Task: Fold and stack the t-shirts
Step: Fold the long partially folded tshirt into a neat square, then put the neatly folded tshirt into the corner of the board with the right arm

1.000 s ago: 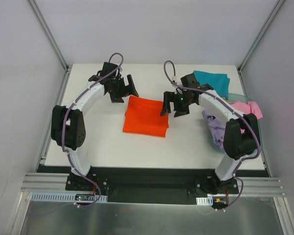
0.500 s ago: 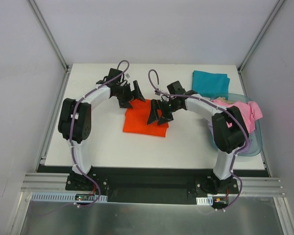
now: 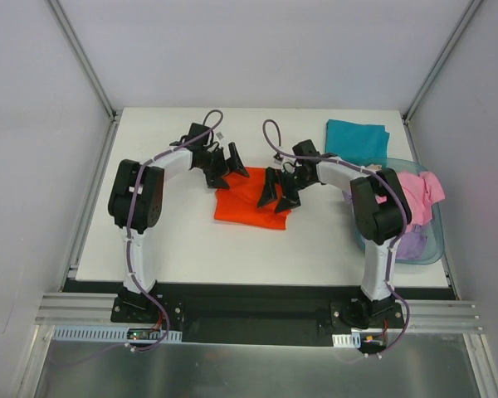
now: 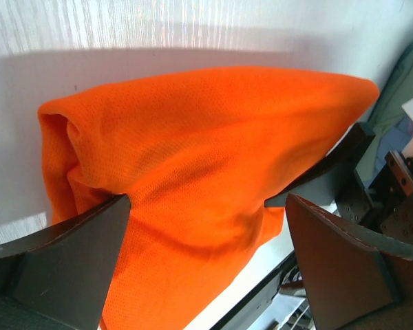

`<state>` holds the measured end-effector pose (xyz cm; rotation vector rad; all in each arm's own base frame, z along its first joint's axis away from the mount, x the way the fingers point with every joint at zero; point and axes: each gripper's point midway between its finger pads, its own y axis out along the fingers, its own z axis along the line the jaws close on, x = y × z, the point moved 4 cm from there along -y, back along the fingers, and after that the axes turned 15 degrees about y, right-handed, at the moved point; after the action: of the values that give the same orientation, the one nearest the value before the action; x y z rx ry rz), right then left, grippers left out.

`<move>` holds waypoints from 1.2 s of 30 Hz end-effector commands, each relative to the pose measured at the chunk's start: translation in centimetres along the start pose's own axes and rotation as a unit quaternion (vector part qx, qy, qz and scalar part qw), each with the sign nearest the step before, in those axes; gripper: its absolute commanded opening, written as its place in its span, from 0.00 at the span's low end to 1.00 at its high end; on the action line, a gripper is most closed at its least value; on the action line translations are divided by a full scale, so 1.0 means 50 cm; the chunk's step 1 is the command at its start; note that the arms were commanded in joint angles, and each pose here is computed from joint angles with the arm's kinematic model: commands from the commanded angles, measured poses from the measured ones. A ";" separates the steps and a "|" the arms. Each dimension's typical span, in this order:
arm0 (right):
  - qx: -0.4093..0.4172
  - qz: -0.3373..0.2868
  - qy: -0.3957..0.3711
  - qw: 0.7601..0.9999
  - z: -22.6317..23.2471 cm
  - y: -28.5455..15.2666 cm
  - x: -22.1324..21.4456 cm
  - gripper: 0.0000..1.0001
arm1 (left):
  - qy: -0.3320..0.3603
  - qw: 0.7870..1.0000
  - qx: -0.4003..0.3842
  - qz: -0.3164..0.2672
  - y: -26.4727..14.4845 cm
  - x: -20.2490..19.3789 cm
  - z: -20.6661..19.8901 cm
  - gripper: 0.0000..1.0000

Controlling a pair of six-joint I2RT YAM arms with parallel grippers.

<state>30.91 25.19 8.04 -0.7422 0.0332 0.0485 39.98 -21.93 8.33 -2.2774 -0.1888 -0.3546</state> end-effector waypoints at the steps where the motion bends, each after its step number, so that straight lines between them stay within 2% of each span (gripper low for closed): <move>1: -0.003 0.007 -0.003 1.000 -0.014 -0.003 -0.027 0.97 | -0.009 0.999 0.038 0.030 -0.019 -0.082 0.017 0.99; 7: -0.020 0.018 -0.017 1.000 -0.012 -0.013 -0.111 0.97 | 0.020 0.998 0.051 0.016 -0.073 -0.136 -0.024 0.99; 14: -0.073 -0.025 -0.105 0.991 0.052 -0.063 -0.172 0.97 | 0.055 0.995 0.072 -0.038 -0.150 -0.172 -0.073 0.99; 16: -0.089 -0.068 -0.128 0.985 0.077 -0.098 -0.171 0.97 | 0.058 0.994 0.081 -0.049 -0.173 -0.184 -0.075 0.99; 17: -0.114 -0.108 -0.123 0.980 0.073 -0.114 -0.158 0.97 | 0.058 0.993 0.088 -0.056 -0.181 -0.187 -0.074 0.99; 19: -0.115 -0.192 -0.154 0.962 0.099 -0.171 -0.148 0.97 | 0.058 0.991 0.095 -0.069 -0.206 -0.201 -0.077 0.99; 20: -0.139 -0.253 -0.140 0.947 0.099 -0.203 -0.133 0.97 | 0.058 0.990 0.102 -0.076 -0.215 -0.206 -0.074 0.99; 21: -0.126 -0.304 -0.151 0.932 0.125 -0.247 -0.133 0.97 | 0.060 0.987 0.119 -0.094 -0.235 -0.211 -0.071 0.99; 23: -0.147 -0.371 -0.137 0.907 0.121 -0.292 -0.126 0.97 | 0.056 0.983 0.139 -0.105 -0.255 -0.223 -0.063 0.99; 25: -0.149 -0.399 -0.103 0.899 0.115 -0.313 -0.128 0.97 | 0.058 0.976 0.162 -0.134 -0.284 -0.227 -0.057 0.99; 27: -0.157 -0.390 -0.103 0.902 0.103 -0.307 -0.121 0.97 | 0.057 0.970 0.180 -0.152 -0.309 -0.234 -0.053 0.99; 31: -0.188 -0.312 -0.084 0.928 0.080 -0.264 -0.109 0.97 | 0.048 0.950 0.252 -0.177 -0.352 -0.234 -0.025 0.99; 35: -0.216 -0.247 -0.051 0.943 0.033 -0.191 -0.092 0.98 | 0.047 0.943 0.274 -0.185 -0.368 -0.241 -0.015 0.99; 36: -0.217 -0.237 -0.049 0.946 0.027 -0.178 -0.086 0.92 | 0.045 0.942 0.277 -0.182 -0.368 -0.244 -0.011 0.99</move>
<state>27.40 19.01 17.22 -1.1286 -0.3514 -0.4494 24.17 -12.36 18.06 -1.7673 -0.5491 -0.5735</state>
